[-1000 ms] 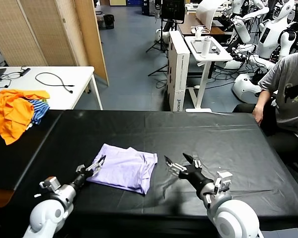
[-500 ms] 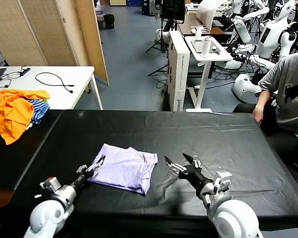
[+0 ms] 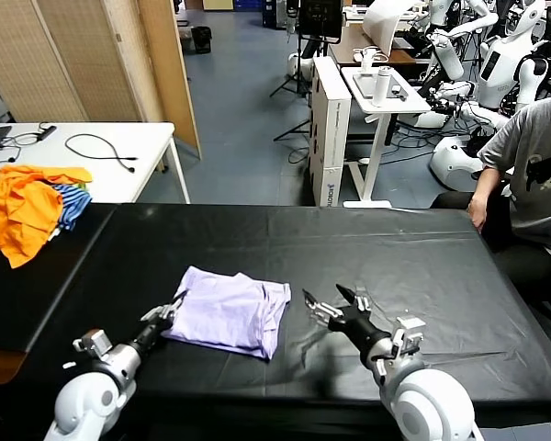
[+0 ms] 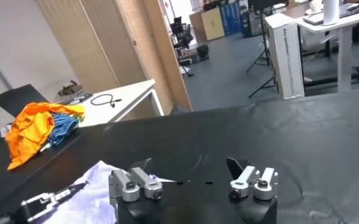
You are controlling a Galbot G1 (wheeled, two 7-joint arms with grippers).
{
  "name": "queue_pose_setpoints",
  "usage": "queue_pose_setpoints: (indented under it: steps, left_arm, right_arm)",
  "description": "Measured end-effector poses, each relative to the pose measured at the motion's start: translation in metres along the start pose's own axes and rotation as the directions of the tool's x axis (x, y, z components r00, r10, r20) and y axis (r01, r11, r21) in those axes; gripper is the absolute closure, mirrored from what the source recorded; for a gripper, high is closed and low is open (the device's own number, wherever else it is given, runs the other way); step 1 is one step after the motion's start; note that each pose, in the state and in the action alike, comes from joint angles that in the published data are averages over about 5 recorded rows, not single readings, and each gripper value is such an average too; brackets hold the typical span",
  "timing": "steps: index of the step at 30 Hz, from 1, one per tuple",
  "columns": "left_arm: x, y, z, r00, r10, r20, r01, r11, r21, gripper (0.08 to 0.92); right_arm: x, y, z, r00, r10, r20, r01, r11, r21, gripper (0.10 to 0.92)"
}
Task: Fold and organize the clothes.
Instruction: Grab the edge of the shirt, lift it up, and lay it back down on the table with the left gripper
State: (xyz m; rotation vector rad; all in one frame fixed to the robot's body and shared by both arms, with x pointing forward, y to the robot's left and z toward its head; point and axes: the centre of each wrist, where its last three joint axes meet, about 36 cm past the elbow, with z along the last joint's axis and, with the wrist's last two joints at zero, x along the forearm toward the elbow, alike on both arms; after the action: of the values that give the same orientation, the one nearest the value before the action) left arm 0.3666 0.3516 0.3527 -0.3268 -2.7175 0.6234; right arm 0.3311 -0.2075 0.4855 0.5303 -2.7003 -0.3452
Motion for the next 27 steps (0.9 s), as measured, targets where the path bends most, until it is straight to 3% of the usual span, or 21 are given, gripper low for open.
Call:
queue_pose_setpoints:
  steps: [6, 15, 21, 27]
  left_arm:
    - [0.015, 0.003, -0.015, 0.9947, -0.101, 0.018, 0.103, 0.988, -0.113, 0.817]
    - [0.065, 0.021, -0.067, 0.9741, -0.196, 0.113, 0.220, 0.935, -0.278, 0.817]
    - [0.106, 0.040, -0.113, 0.9440, -0.262, 0.200, 0.323, 0.860, -0.396, 0.817]
    - [0.138, 0.041, -0.156, 0.9077, -0.301, 0.292, 0.418, 0.708, -0.569, 0.817]
  right_arm:
    - [0.000, -0.002, 0.001, 1.000, 0.007, -0.014, -0.007, 1.000, 0.012, 0.115]
    - [-0.006, -0.005, 0.008, 0.999, 0.008, -0.049, -0.006, 0.999, 0.031, 0.115]
    - [-0.012, -0.004, 0.012, 0.998, 0.003, -0.064, -0.001, 1.000, 0.029, 0.115]
    - [-0.015, -0.004, 0.015, 0.997, 0.004, -0.074, -0.002, 1.000, 0.021, 0.115]
